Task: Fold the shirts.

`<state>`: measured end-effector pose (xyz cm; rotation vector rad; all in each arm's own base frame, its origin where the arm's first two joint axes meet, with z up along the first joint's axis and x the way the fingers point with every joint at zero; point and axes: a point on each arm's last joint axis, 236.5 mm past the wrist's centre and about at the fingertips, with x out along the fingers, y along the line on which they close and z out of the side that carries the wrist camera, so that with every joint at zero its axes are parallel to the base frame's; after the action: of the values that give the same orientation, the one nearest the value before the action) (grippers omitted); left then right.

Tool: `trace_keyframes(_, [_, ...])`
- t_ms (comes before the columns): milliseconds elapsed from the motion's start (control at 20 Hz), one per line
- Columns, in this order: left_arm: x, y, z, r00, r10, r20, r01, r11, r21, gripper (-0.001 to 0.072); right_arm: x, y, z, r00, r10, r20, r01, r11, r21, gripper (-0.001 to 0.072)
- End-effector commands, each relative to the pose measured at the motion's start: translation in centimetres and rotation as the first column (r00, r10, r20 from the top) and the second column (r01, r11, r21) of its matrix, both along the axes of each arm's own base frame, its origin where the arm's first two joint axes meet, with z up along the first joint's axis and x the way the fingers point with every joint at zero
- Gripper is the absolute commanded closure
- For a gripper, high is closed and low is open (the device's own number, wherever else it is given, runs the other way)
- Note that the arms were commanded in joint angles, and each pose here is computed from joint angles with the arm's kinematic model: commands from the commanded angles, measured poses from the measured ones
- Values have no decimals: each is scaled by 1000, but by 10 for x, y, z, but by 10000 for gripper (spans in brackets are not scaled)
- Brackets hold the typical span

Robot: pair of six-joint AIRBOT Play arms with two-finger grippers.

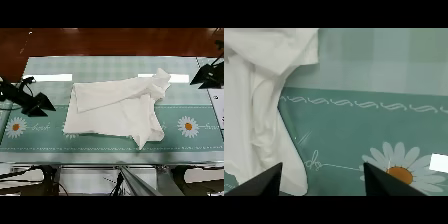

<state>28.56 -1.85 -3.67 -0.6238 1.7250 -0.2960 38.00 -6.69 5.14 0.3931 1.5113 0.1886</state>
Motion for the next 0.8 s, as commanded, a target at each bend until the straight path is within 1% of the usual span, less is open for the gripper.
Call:
trace_keyframes(0, [-36, -26, -34, 998, 44, -43, -47, 996, -79, 91, -33, 0, -31, 999, -48, -1, 48, 998, 30, 126])
trace_keyframes(150, [-45, -31, -56, 997, 66, -49, -69, 996, -64, 91, -55, 5, -49, 998, -56, 9, 56, 998, 33, 137])
trace_keyframes(350, [-43, -34, -71, 994, 99, -36, -101, 994, -35, 91, -61, 16, -53, 998, -59, 21, 58, 996, 61, 137])
trace_keyframes(550, [-13, -66, -66, 987, 151, 48, -146, 985, -92, 113, -52, 31, -44, 996, -76, 53, 68, 988, 135, 137])
trace_keyframes(650, [-11, -83, -69, 988, 147, 37, -143, 985, -97, 139, -51, 34, -40, 995, -79, 63, 69, 987, 148, 137])
trace_keyframes(700, [-14, -89, -72, 991, 132, 22, -129, 987, -96, 347, -51, 33, -39, 995, -78, 66, 68, 988, 142, 137])
trace_keyframes(750, [-17, -94, -75, 993, 115, 7, -114, 989, -97, 507, -53, 31, -39, 995, -73, 69, 64, 990, 126, 137])
